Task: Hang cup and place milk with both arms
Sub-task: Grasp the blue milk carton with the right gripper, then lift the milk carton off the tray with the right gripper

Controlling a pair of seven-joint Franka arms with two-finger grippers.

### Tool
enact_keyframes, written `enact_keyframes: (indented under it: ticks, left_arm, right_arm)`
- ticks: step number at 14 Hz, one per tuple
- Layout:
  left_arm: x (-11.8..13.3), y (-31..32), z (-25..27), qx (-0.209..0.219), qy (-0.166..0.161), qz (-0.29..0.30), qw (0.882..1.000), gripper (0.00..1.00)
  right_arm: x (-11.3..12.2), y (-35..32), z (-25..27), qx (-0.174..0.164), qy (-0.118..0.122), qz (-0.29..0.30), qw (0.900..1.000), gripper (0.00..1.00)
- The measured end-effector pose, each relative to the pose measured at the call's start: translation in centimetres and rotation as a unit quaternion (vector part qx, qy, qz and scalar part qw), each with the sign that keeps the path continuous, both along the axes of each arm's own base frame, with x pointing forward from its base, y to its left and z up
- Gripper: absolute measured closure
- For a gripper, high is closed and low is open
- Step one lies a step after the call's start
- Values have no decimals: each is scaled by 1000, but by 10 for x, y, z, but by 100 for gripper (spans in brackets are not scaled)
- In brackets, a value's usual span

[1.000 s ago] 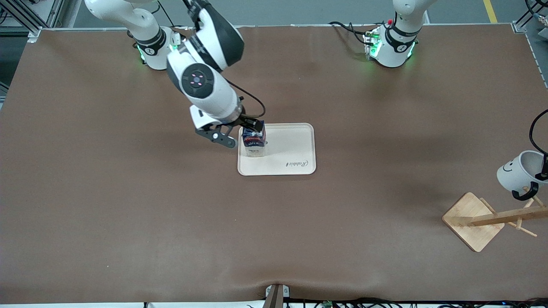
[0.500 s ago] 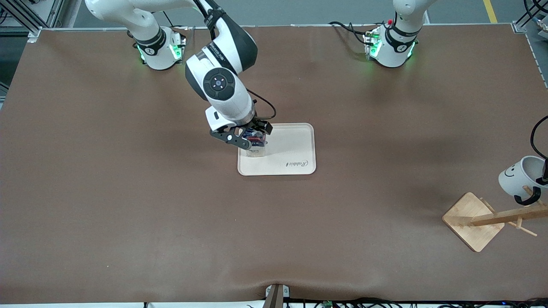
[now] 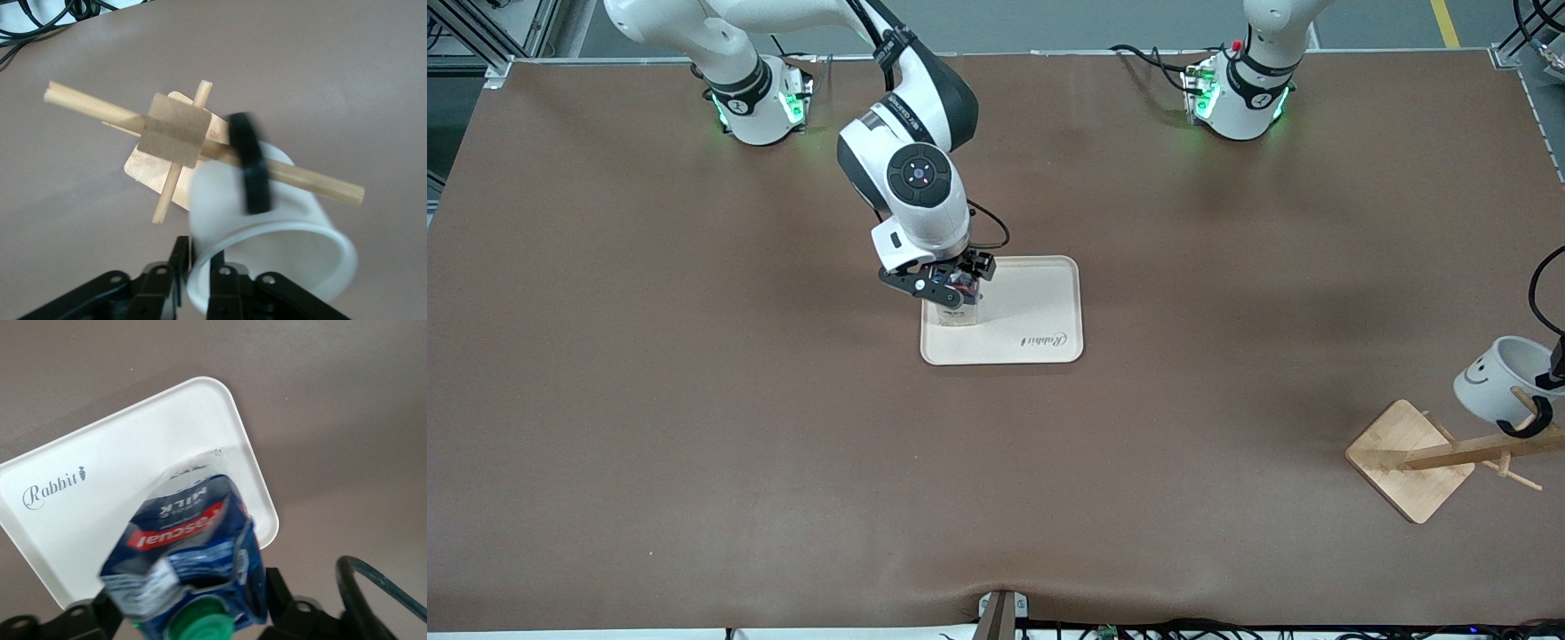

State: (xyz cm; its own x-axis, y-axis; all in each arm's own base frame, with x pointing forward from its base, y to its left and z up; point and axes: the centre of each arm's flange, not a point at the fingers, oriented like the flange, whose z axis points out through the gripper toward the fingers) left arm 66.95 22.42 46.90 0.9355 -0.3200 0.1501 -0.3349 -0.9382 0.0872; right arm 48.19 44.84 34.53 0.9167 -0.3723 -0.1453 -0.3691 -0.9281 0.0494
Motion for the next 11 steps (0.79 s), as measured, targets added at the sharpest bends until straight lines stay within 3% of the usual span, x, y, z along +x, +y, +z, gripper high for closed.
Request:
enact_keyframes:
  ticks: [1,2,4,7,9,11]
  left_arm:
    - [1,-1,1,0,-1,-1,1000,66]
    - [1,-3,3,-2,-3,-2,1000,56]
    - [2,-6,8,-7,-9,0,1000,33]
    - [1,-8,22,-5,-14,19,1000,4]
    - [-4,-14,36,-5,-9,44,999,0]
    - [-7,-21,47,-5,-4,67,998,0]
  right_arm:
    - [0,-1,1,-2,2,-1,1000,33]
    - [1,-2,3,-4,4,-3,1000,38]
    - [8,-7,10,-9,8,-8,1000,39]
    - [35,-34,54,-22,28,-29,999,39]
    - [59,-76,89,-30,53,-30,998,46]
    - [78,-136,114,-29,85,2,996,47]
